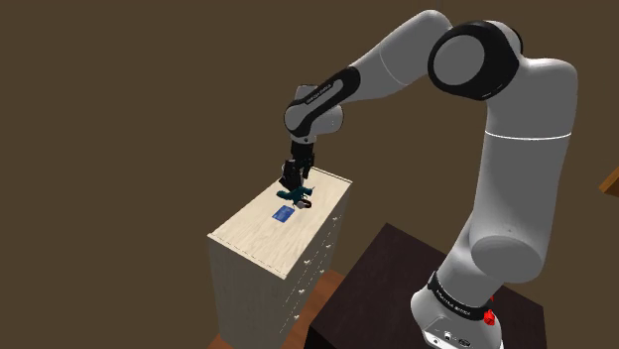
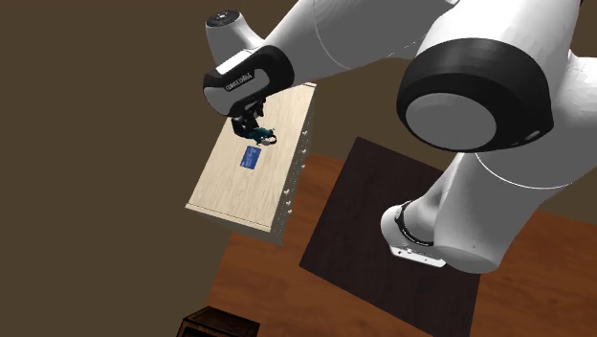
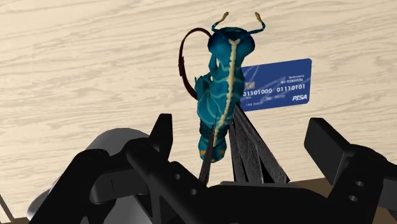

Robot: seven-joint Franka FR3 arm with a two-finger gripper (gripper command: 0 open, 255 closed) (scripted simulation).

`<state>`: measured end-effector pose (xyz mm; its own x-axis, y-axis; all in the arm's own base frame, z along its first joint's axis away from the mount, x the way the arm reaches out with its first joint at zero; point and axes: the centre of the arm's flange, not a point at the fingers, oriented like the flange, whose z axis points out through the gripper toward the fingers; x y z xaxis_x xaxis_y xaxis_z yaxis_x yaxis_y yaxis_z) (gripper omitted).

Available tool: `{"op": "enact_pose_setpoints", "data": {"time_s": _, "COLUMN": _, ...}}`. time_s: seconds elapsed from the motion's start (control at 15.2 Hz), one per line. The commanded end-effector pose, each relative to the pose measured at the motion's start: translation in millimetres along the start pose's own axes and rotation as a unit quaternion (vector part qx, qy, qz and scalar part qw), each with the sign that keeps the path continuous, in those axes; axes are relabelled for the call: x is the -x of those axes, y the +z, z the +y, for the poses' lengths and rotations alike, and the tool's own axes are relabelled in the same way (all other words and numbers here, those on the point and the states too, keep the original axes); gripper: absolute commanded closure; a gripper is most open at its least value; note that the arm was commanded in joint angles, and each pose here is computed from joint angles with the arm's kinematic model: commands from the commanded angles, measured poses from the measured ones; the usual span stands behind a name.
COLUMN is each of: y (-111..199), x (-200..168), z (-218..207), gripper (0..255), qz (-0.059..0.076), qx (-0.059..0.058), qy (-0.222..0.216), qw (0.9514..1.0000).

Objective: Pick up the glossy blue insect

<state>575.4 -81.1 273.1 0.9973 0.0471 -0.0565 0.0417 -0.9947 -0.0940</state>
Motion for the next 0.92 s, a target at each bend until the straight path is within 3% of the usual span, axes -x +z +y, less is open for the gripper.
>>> {"op": "enact_pose_setpoints", "data": {"time_s": 0.0, "y": 5, "x": -1, "z": 0, "gripper": 0, "qz": 0.000, "qx": 0.000, "qy": 0.000, "qw": 1.0000}}
{"op": "enact_pose_setpoints", "data": {"time_s": 0.07, "y": 5, "x": -2, "z": 0, "gripper": 255, "qz": 0.000, "qx": 0.000, "qy": 0.000, "qw": 1.0000}}
{"op": "enact_pose_setpoints", "data": {"time_s": 0.66, "y": 5, "x": -1, "z": 0, "gripper": 255, "qz": 0.000, "qx": 0.000, "qy": 0.000, "qw": 1.0000}}
{"op": "enact_pose_setpoints", "data": {"time_s": 0.86, "y": -11, "x": 0, "z": -2, "gripper": 255, "qz": 0.000, "qx": 0.000, "qy": 0.000, "qw": 1.0000}}
